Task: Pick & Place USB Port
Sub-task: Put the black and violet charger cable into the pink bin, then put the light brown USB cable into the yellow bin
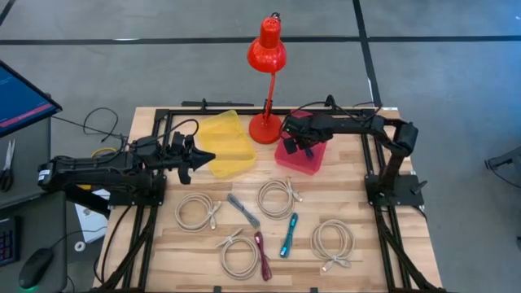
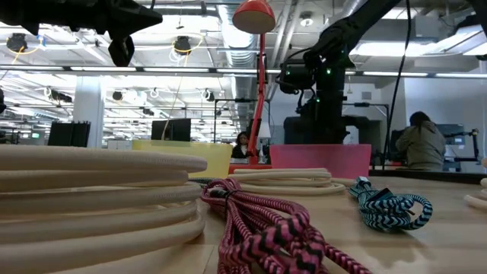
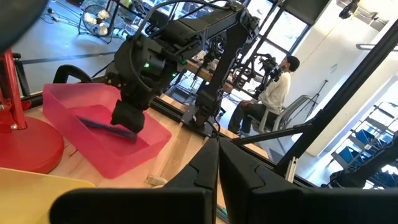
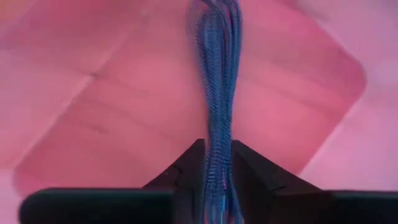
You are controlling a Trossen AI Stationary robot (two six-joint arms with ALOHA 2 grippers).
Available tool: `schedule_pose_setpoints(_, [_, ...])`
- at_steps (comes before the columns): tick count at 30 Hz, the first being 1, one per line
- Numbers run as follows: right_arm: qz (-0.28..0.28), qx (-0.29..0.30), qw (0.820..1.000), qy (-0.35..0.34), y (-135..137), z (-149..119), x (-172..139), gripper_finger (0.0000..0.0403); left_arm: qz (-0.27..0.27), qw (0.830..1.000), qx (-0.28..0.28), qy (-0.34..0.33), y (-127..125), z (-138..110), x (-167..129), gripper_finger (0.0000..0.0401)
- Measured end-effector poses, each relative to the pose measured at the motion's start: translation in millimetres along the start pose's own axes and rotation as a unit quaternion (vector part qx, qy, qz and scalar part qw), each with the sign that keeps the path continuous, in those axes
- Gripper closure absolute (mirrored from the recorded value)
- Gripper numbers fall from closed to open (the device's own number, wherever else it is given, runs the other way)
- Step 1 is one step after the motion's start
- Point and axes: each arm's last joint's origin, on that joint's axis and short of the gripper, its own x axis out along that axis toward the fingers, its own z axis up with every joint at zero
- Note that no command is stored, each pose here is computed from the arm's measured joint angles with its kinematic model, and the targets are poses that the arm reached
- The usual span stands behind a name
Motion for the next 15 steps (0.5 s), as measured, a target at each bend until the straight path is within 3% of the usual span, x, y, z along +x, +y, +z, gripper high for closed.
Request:
schedule_pose_setpoints(7, [0.041,-0.025,0.999,-0.003,3,-1,-22,0.0306,0.000,1.000,0.000,0.000,0,0,0,0.0389])
schedule_pose_setpoints(15, [0.129,-0.054,0.987,-0.085,3,-12,-94,0.0308,0.000,1.000,0.001,0.000,0,0,0,0.0389])
